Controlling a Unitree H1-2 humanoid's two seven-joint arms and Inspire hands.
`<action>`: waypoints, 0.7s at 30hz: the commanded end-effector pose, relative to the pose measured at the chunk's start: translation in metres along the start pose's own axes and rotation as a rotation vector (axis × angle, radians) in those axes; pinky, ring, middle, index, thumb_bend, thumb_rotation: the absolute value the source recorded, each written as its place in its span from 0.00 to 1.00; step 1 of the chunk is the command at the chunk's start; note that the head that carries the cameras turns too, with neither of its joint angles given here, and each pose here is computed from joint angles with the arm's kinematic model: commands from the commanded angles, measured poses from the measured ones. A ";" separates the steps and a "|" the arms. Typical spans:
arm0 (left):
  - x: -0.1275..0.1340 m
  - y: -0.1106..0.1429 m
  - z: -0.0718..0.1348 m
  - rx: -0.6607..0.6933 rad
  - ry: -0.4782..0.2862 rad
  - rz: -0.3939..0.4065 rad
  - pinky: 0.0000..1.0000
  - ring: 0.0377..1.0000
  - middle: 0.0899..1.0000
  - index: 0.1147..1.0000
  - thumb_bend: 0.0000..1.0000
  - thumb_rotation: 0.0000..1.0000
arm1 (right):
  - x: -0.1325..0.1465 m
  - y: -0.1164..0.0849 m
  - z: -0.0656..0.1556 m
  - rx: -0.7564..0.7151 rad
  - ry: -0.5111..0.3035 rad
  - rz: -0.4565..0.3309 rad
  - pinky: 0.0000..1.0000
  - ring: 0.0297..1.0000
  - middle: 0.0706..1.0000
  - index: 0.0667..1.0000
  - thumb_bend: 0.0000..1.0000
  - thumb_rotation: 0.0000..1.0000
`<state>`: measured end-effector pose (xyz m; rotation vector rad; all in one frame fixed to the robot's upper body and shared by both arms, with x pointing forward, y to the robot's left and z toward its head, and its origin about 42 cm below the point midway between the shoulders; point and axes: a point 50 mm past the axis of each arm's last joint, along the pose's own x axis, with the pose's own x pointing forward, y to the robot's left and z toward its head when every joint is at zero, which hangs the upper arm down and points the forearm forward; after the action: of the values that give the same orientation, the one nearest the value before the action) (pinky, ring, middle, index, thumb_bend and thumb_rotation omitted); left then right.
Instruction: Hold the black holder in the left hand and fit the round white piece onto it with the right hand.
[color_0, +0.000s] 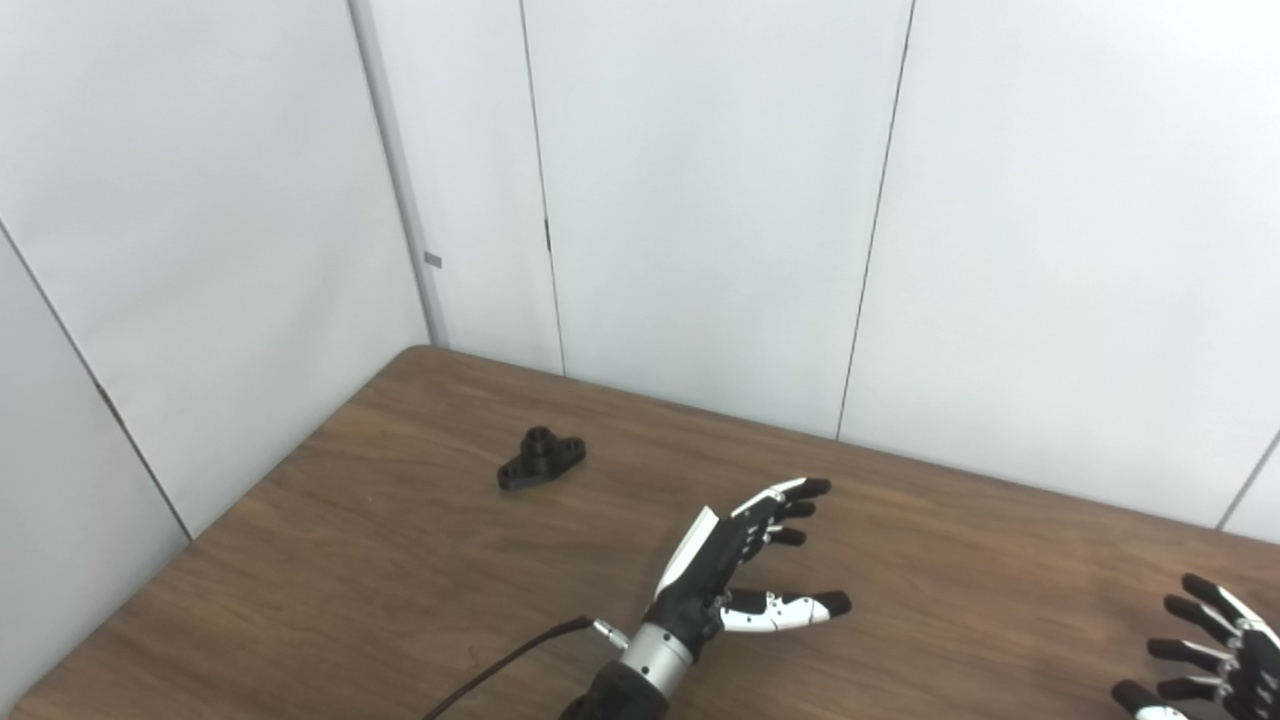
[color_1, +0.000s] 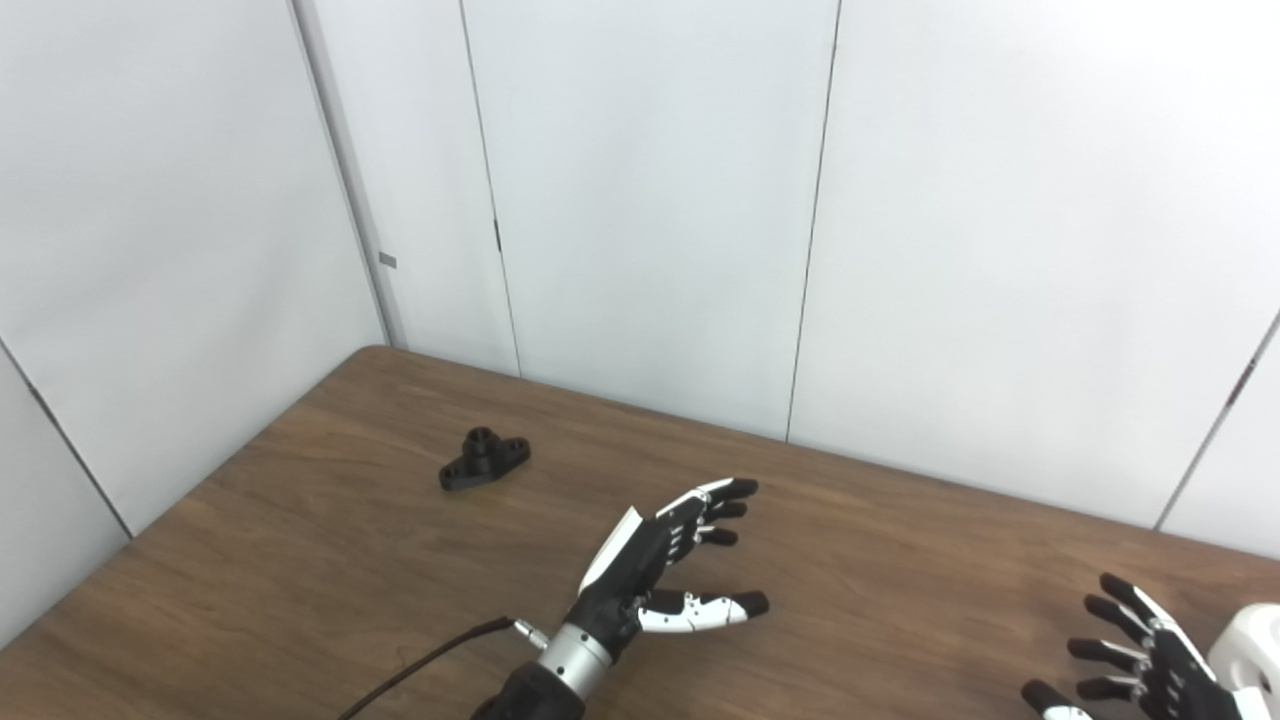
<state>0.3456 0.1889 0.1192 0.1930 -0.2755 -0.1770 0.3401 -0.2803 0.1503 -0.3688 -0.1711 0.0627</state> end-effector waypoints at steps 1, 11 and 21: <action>-0.014 -0.005 -0.011 -0.025 0.046 0.011 0.77 0.87 0.89 0.84 0.75 0.18 | 0.008 -0.011 0.019 -0.012 -0.081 -0.014 0.54 0.69 0.82 0.87 0.54 0.25; -0.006 0.028 0.004 0.063 0.012 -0.015 0.59 0.71 0.79 0.80 0.72 0.01 | 0.006 -0.010 0.015 -0.005 -0.071 -0.011 0.53 0.68 0.81 0.86 0.56 0.29; 0.008 0.066 0.028 0.265 -0.009 -0.005 0.56 0.66 0.70 0.68 0.67 0.00 | 0.007 -0.011 0.015 -0.014 -0.067 -0.016 0.54 0.69 0.82 0.86 0.55 0.30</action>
<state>0.3439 0.2457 0.1370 0.4328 -0.2276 -0.1729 0.3359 -0.2832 0.1472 -0.3658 -0.1562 0.0642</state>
